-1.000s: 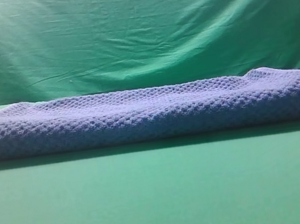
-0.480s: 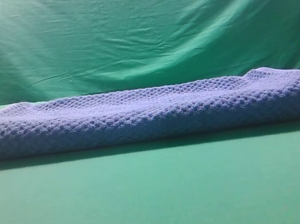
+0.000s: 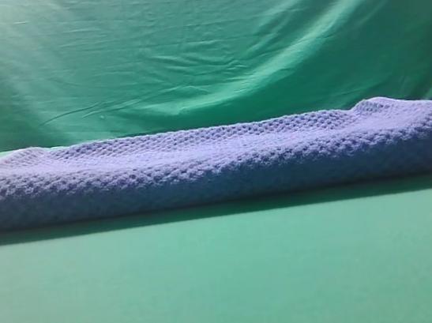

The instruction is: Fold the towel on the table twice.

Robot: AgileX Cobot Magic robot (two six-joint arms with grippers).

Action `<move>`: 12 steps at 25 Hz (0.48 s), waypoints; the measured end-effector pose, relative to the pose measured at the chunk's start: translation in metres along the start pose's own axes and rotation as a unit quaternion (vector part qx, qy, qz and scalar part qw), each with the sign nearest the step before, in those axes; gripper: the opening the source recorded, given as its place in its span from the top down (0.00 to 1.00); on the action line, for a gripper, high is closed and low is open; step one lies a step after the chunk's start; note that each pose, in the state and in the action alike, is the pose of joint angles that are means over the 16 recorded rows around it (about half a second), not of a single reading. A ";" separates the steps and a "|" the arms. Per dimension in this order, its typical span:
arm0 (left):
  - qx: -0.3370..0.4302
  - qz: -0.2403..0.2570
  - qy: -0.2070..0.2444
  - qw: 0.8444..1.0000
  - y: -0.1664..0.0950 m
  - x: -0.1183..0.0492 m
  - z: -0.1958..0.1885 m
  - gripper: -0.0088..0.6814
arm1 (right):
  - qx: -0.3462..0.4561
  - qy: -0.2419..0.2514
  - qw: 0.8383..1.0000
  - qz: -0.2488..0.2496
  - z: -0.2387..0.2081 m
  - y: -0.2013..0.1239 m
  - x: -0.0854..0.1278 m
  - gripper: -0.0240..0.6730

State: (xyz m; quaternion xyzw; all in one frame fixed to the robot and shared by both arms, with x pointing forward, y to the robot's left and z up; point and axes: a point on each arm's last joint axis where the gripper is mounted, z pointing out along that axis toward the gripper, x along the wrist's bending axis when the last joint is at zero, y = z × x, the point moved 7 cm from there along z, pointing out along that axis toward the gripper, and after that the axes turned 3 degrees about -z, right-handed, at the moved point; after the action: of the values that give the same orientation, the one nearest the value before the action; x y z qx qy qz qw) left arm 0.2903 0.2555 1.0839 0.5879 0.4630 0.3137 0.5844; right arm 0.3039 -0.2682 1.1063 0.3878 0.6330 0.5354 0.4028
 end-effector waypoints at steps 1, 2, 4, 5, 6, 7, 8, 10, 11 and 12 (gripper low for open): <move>0.001 0.000 0.003 1.000 -0.003 0.002 0.002 0.99 | -0.002 0.000 1.000 0.000 0.001 -0.003 0.000 0.97; 0.002 0.000 0.006 1.000 -0.007 0.004 0.005 0.99 | -0.003 -0.001 1.000 0.000 0.003 -0.006 0.000 0.97; 0.005 0.001 0.015 1.000 -0.013 0.009 0.011 0.99 | -0.005 -0.002 1.000 0.001 0.007 -0.012 0.000 0.97; 0.006 0.003 0.020 1.000 -0.017 0.012 0.014 0.99 | -0.005 -0.002 1.000 0.001 0.009 -0.016 0.001 0.97; 0.007 0.005 0.025 1.000 -0.020 0.015 0.017 0.99 | -0.005 -0.003 1.000 0.002 0.013 -0.019 0.001 0.97; 0.008 0.007 0.031 0.999 -0.024 0.018 0.021 0.99 | -0.005 -0.003 1.000 0.002 0.016 -0.023 0.001 0.97; 0.009 0.010 0.037 0.999 -0.028 0.021 0.024 0.99 | -0.005 -0.004 1.000 0.003 0.019 -0.027 0.001 0.97; 0.014 0.017 0.048 0.999 -0.037 0.028 0.030 0.99 | -0.005 -0.005 1.000 0.003 0.026 -0.037 0.001 0.97; 0.016 0.021 0.053 0.998 -0.042 0.031 0.034 0.99 | -0.005 -0.006 1.000 0.004 0.030 -0.041 0.001 0.97; 0.019 0.024 0.058 0.998 -0.047 0.034 0.036 0.99 | -0.004 -0.007 1.000 0.004 0.033 -0.046 0.001 0.97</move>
State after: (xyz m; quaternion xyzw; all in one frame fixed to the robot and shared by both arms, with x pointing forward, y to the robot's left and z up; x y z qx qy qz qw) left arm 0.3278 0.2664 1.0275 0.5909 0.4878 0.3526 0.5372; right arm 0.3316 -0.2610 1.0568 0.3924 0.6265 0.5369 0.4066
